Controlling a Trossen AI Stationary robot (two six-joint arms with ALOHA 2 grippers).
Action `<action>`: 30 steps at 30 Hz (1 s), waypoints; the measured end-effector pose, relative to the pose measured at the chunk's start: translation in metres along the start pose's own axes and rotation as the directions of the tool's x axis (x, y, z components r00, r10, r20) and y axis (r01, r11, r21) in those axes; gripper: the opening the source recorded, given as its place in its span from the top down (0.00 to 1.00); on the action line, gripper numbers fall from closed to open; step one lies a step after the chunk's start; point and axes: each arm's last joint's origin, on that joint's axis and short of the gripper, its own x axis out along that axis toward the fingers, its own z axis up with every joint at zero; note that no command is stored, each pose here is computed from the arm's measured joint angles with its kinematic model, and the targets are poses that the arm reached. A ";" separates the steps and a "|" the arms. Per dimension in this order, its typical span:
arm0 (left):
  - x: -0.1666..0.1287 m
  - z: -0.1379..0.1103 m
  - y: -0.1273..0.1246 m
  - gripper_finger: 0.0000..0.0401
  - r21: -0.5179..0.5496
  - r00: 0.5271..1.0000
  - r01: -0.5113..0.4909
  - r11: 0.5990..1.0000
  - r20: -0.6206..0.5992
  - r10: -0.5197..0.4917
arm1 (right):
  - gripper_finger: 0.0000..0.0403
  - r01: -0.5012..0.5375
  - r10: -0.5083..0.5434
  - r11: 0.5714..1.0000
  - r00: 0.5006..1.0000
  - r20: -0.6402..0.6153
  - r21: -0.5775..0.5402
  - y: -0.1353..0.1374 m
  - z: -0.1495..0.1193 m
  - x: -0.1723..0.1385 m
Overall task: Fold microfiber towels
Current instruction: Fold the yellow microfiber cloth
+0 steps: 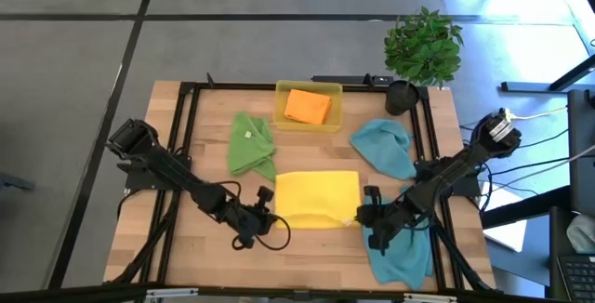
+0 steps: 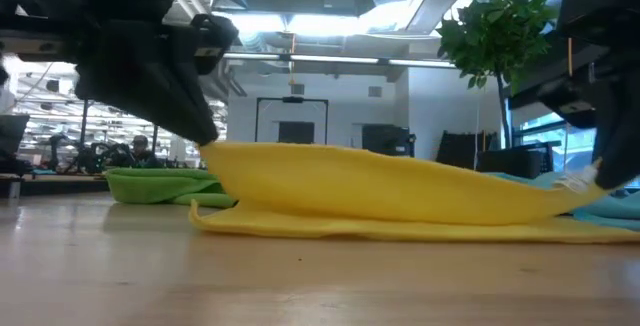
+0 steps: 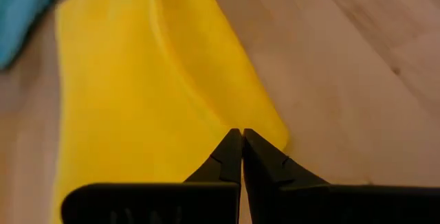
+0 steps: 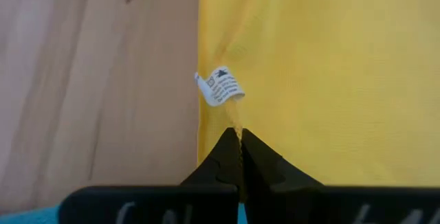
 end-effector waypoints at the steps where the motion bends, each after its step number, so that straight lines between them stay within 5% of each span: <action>1: 0.000 0.000 0.000 1.00 -0.005 1.000 0.017 1.000 0.001 -0.017 | 1.00 -0.005 0.005 1.000 1.000 -0.005 -0.002 0.000 0.000 0.001; 9: 0.001 0.000 0.000 1.00 -0.074 0.994 0.110 0.991 0.008 -0.109 | 0.98 -0.005 0.005 1.000 0.999 -0.035 0.004 0.001 -0.004 0.006; 16: 0.001 0.003 0.000 0.94 -0.088 0.990 0.141 0.986 0.035 -0.138 | 0.80 0.000 0.001 1.000 1.000 -0.029 0.032 0.001 -0.003 0.006; 23: 0.000 0.003 0.001 0.76 -0.108 0.992 0.121 0.987 0.038 -0.118 | 0.60 -0.016 0.018 0.999 0.999 -0.031 0.038 0.002 -0.003 0.005; 30: -0.016 0.012 0.012 0.72 -0.141 0.996 0.009 0.990 0.089 0.003 | 0.55 -0.044 0.042 0.996 0.999 0.020 0.076 0.001 0.006 -0.007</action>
